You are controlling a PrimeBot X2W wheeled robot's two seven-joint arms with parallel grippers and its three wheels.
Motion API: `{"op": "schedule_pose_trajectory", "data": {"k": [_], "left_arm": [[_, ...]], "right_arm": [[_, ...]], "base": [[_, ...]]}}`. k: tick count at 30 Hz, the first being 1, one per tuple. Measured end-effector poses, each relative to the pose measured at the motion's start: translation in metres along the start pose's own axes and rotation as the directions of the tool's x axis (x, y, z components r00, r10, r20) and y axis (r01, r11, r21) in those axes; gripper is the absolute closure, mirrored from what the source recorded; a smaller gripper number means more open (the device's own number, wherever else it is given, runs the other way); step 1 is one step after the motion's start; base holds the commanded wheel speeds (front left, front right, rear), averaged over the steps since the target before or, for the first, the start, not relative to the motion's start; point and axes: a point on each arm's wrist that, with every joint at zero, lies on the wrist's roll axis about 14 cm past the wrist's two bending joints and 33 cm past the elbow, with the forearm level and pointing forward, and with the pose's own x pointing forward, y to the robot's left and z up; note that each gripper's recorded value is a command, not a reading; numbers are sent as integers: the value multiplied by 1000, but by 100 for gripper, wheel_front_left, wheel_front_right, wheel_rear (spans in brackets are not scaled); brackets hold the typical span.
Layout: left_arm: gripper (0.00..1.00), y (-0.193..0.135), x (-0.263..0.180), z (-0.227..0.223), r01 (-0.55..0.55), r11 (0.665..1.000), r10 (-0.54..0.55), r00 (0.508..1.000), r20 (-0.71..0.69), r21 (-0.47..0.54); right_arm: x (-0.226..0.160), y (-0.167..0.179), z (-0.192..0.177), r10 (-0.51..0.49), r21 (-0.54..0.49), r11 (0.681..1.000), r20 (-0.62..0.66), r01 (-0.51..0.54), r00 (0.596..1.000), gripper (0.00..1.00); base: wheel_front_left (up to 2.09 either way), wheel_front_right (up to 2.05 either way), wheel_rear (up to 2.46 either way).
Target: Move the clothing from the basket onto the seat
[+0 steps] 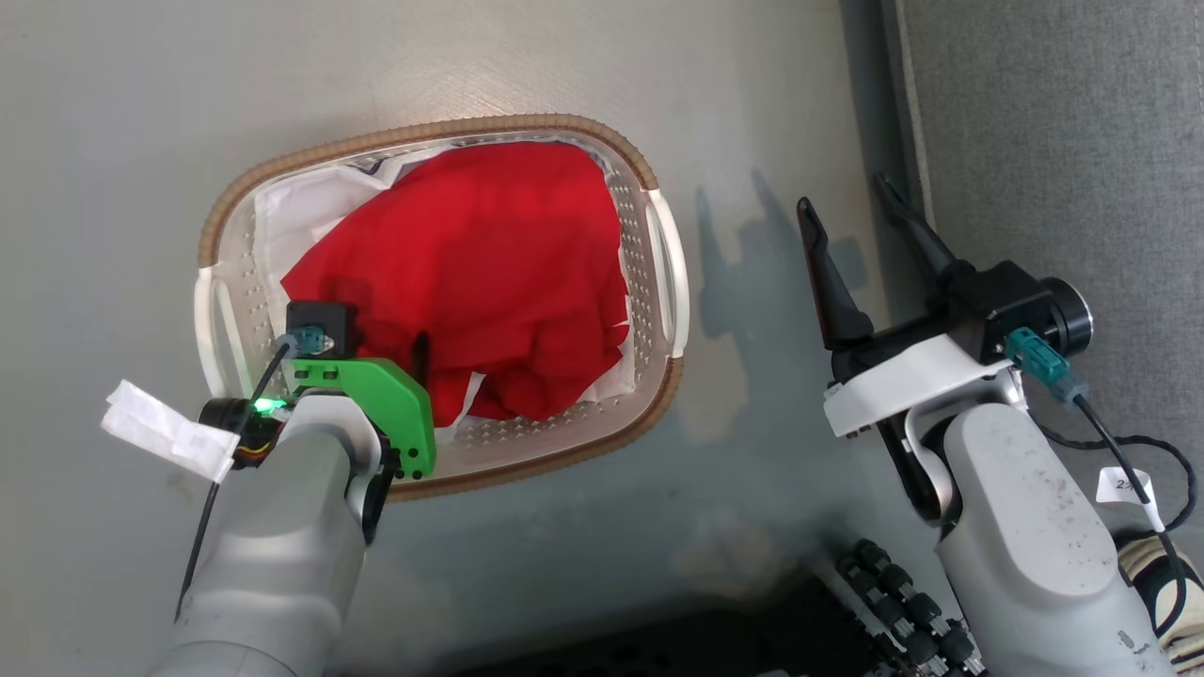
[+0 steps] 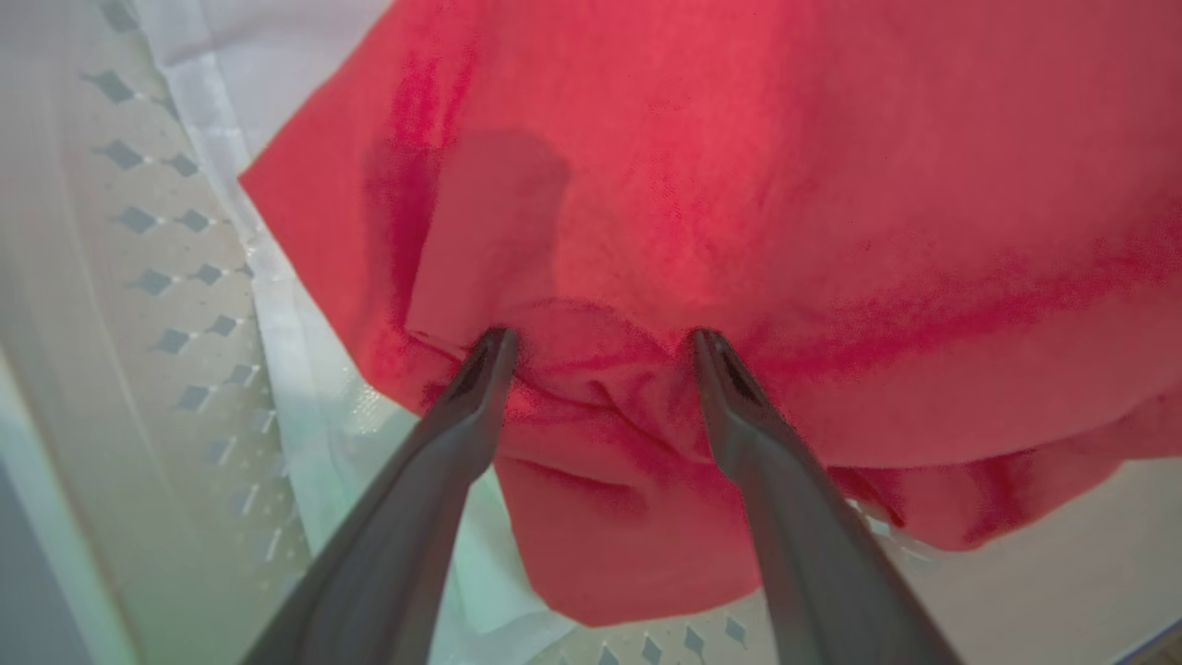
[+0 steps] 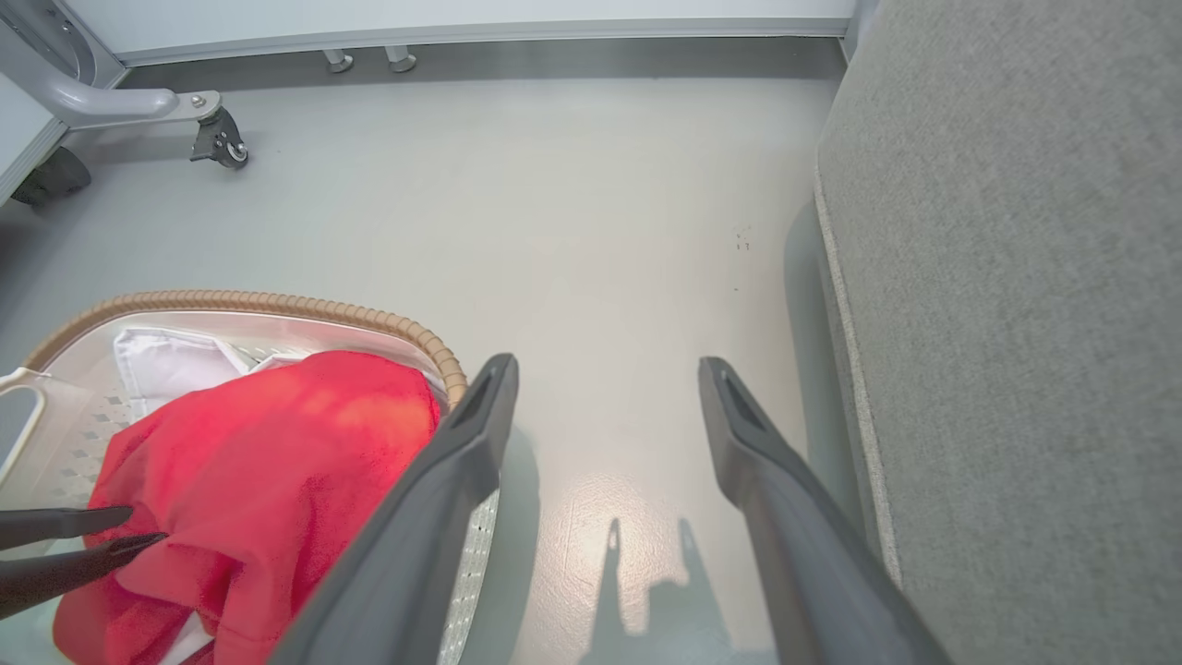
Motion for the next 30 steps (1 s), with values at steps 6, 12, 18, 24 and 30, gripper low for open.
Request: {"op": "schedule_pose_trajectory", "data": {"k": [6, 12, 18, 24, 30], "left_arm": [[0, 1, 7, -15, 8, 1000, -7, 995, -96, 14], [0, -7, 17, -11, 37, 999, -35, 994, -106, 21], [100, -10, 20, -12, 52, 998, -48, 993, -108, 38], [100, -16, 17, 0, 68, 996, -64, 996, -57, 66], [100, -29, 6, 20, 91, 993, -94, 995, 38, 70]], "right_arm": [[1, 2, -10, 2, 13, 1000, -22, -2, 1000, 0], [2, 0, -20, -1, 18, 1000, -44, 2, 999, 0], [3, -1, -24, -2, 18, 1000, -55, 3, 999, 0], [2, 0, -19, -3, 20, 1000, -46, 4, 999, 0], [-3, 4, -8, 2, 25, 1000, -29, -1, 1000, 0]], "base": [[0, 0, 0], [0, 0, 0], [0, 0, 0], [0, 0, 0], [0, 0, 0]]}}
